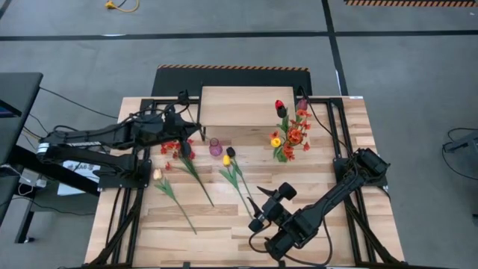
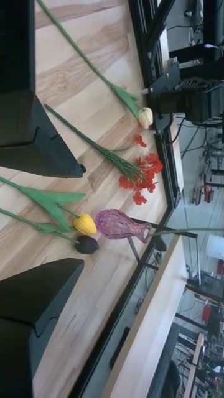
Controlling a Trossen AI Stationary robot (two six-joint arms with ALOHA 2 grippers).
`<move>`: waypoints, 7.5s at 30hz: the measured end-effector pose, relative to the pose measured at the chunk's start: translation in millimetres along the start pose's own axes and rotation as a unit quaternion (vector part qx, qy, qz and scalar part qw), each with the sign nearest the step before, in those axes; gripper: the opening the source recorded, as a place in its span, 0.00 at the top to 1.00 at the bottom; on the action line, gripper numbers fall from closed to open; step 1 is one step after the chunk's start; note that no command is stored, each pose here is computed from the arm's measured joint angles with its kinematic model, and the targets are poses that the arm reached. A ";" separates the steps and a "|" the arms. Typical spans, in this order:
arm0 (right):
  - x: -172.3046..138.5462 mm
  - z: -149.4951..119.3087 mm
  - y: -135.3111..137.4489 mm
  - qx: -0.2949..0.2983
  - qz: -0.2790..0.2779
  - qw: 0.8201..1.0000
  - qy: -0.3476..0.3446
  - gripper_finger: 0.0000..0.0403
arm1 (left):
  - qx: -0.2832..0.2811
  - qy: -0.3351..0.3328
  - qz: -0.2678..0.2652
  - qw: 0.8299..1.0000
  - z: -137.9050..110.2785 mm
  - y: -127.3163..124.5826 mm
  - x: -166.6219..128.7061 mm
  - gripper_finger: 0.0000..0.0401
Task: Pick and place flowers into a vace then onto a shelf
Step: Put the top black tulip into the purple vase, then put the black tulip into the purple vase
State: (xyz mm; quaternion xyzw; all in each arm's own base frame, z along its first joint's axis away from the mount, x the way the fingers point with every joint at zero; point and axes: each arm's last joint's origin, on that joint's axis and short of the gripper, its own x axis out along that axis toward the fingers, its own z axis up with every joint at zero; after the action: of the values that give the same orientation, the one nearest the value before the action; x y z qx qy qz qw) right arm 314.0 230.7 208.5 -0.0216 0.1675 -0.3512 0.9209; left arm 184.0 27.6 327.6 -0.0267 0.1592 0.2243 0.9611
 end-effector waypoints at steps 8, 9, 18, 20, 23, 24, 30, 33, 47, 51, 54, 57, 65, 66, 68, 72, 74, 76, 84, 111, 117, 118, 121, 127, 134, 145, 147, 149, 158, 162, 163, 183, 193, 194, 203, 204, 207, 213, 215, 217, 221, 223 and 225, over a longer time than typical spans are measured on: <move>-0.1 0.0 0.1 0.000 0.001 1.000 0.001 0.46 | 0.006 0.019 -0.001 1.000 -4.0 -3.6 10.8 0.99; -0.1 0.0 0.1 0.000 0.001 1.000 0.001 0.46 | 0.008 0.026 -0.002 1.000 -5.3 -4.3 12.7 0.99; -0.1 0.0 0.5 -0.005 0.003 1.000 0.003 0.46 | 0.013 0.049 0.001 0.999 -10.7 -7.9 24.2 0.99; 0.1 0.0 0.4 -0.005 0.003 1.000 0.003 0.46 | 0.009 0.047 0.001 0.999 -10.3 -8.0 24.2 0.99; 0.0 0.0 0.5 -0.006 0.003 1.000 0.004 0.46 | 0.008 0.047 0.001 0.999 -10.5 -8.0 24.1 0.97; -0.1 -0.1 0.5 -0.006 0.003 1.000 0.004 0.46 | 0.008 0.047 0.001 0.999 -10.4 -7.9 24.1 0.96; -0.1 -0.2 0.6 -0.006 0.005 1.000 0.007 0.46 | 0.009 0.053 -0.007 0.999 -11.4 -8.3 24.0 0.81; 0.1 -0.3 0.7 -0.006 0.005 1.000 0.007 0.46 | 0.010 0.057 -0.007 0.998 -12.3 -8.3 23.8 0.72; 0.1 -0.3 0.6 -0.006 0.005 1.000 0.007 0.46 | 0.018 0.086 -0.016 0.996 -17.7 -8.1 23.1 0.55; 0.1 -0.2 0.6 -0.006 0.005 1.000 0.007 0.46 | 0.025 0.089 -0.040 0.995 -18.1 -9.4 23.0 0.55; 0.1 -0.2 0.6 -0.006 0.005 1.000 0.007 0.46 | 0.032 0.100 -0.057 0.993 -19.9 -10.2 22.5 0.55; 0.0 -0.3 0.6 -0.006 0.005 1.000 0.007 0.46 | 0.049 0.109 -0.067 0.991 -21.8 -10.4 22.1 0.55; 0.1 -0.2 0.6 -0.006 0.005 1.000 0.007 0.46 | 0.093 0.130 -0.098 0.982 -19.2 -10.6 17.5 0.55; 0.1 -0.3 0.6 -0.006 0.005 1.000 0.007 0.46 | 0.097 0.132 -0.105 0.981 -17.8 -10.7 16.3 0.55; 0.1 -0.3 0.6 -0.006 0.005 1.000 0.007 0.46 | 0.102 0.140 -0.114 0.978 -15.2 -10.6 13.5 0.55; 0.1 -0.2 0.6 -0.006 0.005 1.000 0.007 0.46 | 0.111 0.143 -0.136 0.974 -11.0 -11.1 10.3 0.55; 0.1 -0.4 0.6 -0.006 0.005 1.000 0.007 0.46 | 0.112 0.143 -0.137 0.974 -11.0 -11.1 10.2 0.55; 0.1 -0.4 0.6 -0.006 0.005 1.000 0.007 0.46 | 0.114 0.144 -0.133 0.974 -11.1 -9.9 11.5 0.55; 0.1 -0.3 0.7 -0.009 0.005 1.000 0.007 0.46 | 0.115 0.172 -0.107 0.972 -15.8 -1.9 29.5 0.55; 3.8 -1.5 0.7 -0.011 0.021 0.999 0.043 0.46 | 0.109 0.236 -0.126 0.957 -28.6 -0.4 37.9 0.55; 9.0 -2.3 0.5 -0.008 0.037 0.996 0.083 0.46 | 0.068 0.180 -0.148 0.970 -16.6 -11.4 17.5 0.55; 9.8 -2.3 0.4 -0.007 0.039 0.995 0.087 0.46 | 0.058 0.163 -0.154 0.973 -13.3 -14.5 13.4 0.55; 11.4 -6.2 2.3 -0.010 0.043 0.994 0.098 0.46 | 0.036 0.102 -0.172 0.979 -2.3 -25.5 -1.0 0.55; 16.9 -16.3 2.4 -0.011 0.038 0.991 0.129 0.46 | 0.027 0.006 -0.195 0.980 10.7 -53.8 -23.7 0.55; 37.2 -31.9 8.0 0.006 0.020 0.989 0.147 0.46 | 0.032 -0.100 -0.233 0.967 -4.7 -89.4 -34.5 0.55; 79.7 -75.5 18.2 0.009 -0.033 0.988 0.152 0.46 | 0.016 -0.224 -0.277 0.934 -56.5 -103.0 -36.1 0.55; 85.1 -78.1 17.9 0.008 -0.038 0.988 0.152 0.46 | 0.017 -0.235 -0.270 0.934 -59.0 -101.5 -35.3 0.55; 88.6 -76.5 17.4 0.003 -0.039 0.988 0.150 0.46 | 0.024 -0.231 -0.259 0.937 -61.6 -100.4 -33.5 0.55; 104.9 -71.3 12.7 -0.004 -0.044 0.987 0.158 0.46 | 0.033 -0.212 -0.246 0.945 -71.2 -98.8 -30.8 0.55; 113.9 -70.6 9.5 -0.006 -0.036 0.981 0.188 0.46 | 0.033 -0.211 -0.248 0.945 -71.4 -99.2 -31.1 0.55; 116.5 -70.2 8.4 -0.007 -0.036 0.980 0.194 0.46 | 0.036 -0.212 -0.248 0.945 -71.3 -99.2 -31.1 0.55; 153.8 -63.3 -8.9 0.007 -0.041 0.969 0.244 0.46 | 0.059 -0.216 -0.244 0.944 -68.4 -90.1 -38.9 0.55; 173.5 -59.0 -21.4 0.024 -0.029 0.955 0.294 0.46 | 0.060 -0.216 -0.248 0.943 -68.4 -90.4 -39.1 0.55; 174.2 -58.8 -21.8 0.026 -0.029 0.955 0.295 0.46 | 0.060 -0.216 -0.248 0.942 -68.4 -90.4 -39.1 0.55; 182.2 -57.1 -26.8 0.039 -0.025 0.949 0.312 0.47 | 0.060 -0.216 -0.249 0.942 -68.4 -90.4 -39.1 0.55; 183.3 -56.7 -27.4 0.042 -0.024 0.948 0.316 0.48 | 0.060 -0.216 -0.249 0.942 -68.4 -90.4 -39.1 0.55; 185.8 -56.0 -28.6 0.050 -0.016 0.944 0.327 0.54 | 0.060 -0.216 -0.249 0.942 -68.4 -90.4 -39.1 0.55; 185.8 -57.1 -28.2 0.050 -0.013 0.942 0.331 0.74 | 0.059 -0.216 -0.249 0.942 -68.4 -90.4 -39.0 0.55; 185.6 -57.5 -28.5 0.048 -0.014 0.942 0.332 0.81 | 0.060 -0.215 -0.249 0.942 -68.5 -90.4 -39.0 0.55; 185.5 -57.9 -28.9 0.046 -0.015 0.942 0.333 0.86 | 0.060 -0.215 -0.249 0.942 -68.5 -90.4 -39.1 0.55; 185.2 -58.5 -29.5 0.043 -0.018 0.941 0.335 0.97 | 0.060 -0.215 -0.249 0.942 -68.5 -90.4 -39.0 0.55; 184.7 -58.9 -29.4 0.046 -0.019 0.941 0.336 0.98 | 0.060 -0.215 -0.249 0.943 -68.7 -90.4 -38.9 0.55; 183.8 -59.6 -29.2 0.054 -0.024 0.939 0.337 0.98 | 0.062 -0.212 -0.249 0.943 -69.2 -90.5 -38.7 0.55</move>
State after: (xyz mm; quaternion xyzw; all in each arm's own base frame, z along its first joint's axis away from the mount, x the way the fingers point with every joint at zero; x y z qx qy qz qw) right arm 404.2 93.2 103.0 0.1443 0.4485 -0.3685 0.8014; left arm 170.5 -78.5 272.5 0.0419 -0.0466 -0.0319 0.9975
